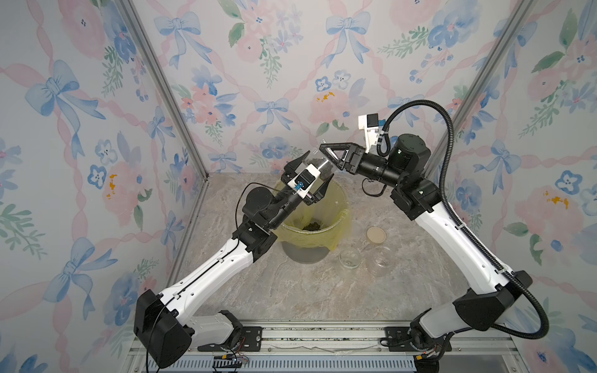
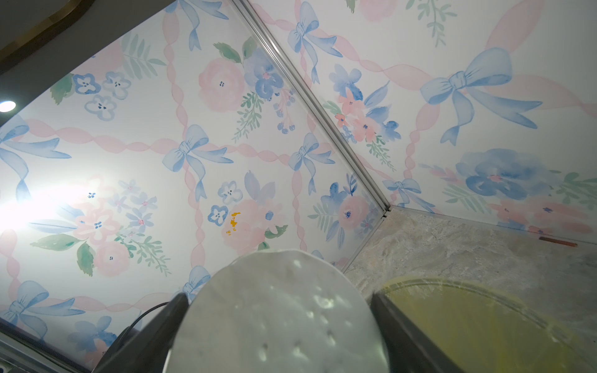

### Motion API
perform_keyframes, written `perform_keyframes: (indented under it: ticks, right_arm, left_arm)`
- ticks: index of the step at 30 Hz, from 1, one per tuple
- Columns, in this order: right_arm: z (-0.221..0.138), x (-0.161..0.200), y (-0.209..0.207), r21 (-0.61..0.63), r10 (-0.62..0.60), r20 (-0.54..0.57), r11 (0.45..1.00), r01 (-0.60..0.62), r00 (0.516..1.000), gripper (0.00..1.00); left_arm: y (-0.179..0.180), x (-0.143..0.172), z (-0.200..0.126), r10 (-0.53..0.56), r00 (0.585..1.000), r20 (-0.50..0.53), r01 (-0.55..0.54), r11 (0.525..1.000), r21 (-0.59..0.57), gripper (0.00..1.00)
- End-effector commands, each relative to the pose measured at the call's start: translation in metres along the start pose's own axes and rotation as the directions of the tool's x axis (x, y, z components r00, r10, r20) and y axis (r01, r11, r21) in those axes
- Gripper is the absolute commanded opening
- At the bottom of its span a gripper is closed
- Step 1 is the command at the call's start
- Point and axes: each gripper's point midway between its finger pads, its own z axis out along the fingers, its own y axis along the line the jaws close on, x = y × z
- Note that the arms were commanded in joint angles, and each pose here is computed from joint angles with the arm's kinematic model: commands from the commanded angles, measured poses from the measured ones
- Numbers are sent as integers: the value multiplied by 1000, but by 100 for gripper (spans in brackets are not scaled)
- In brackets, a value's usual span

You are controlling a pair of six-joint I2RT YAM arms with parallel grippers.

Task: Empty moldy tea leaves from jars
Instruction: Unscrew the lid from the jar.

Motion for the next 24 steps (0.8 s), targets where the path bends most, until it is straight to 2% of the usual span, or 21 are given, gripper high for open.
perform_keyframes:
  ticks: [1, 11, 24]
  right_arm:
    - [-12, -7, 18, -58, -42, 17, 997, 42, 999, 83]
    - [-15, -9, 15, -55, -41, 16, 998, 42, 999, 83]
    - [-37, -32, 1, 11, -61, 58, 998, 60, 996, 84]
  left_arm:
    - [5, -21, -1, -139, 987, 76, 137, 990, 24, 36]
    - [1, -21, -2, -304, 949, 79, 294, 948, 119, 35]
    - [5, -20, -18, -297, 951, 84, 291, 953, 84, 36]
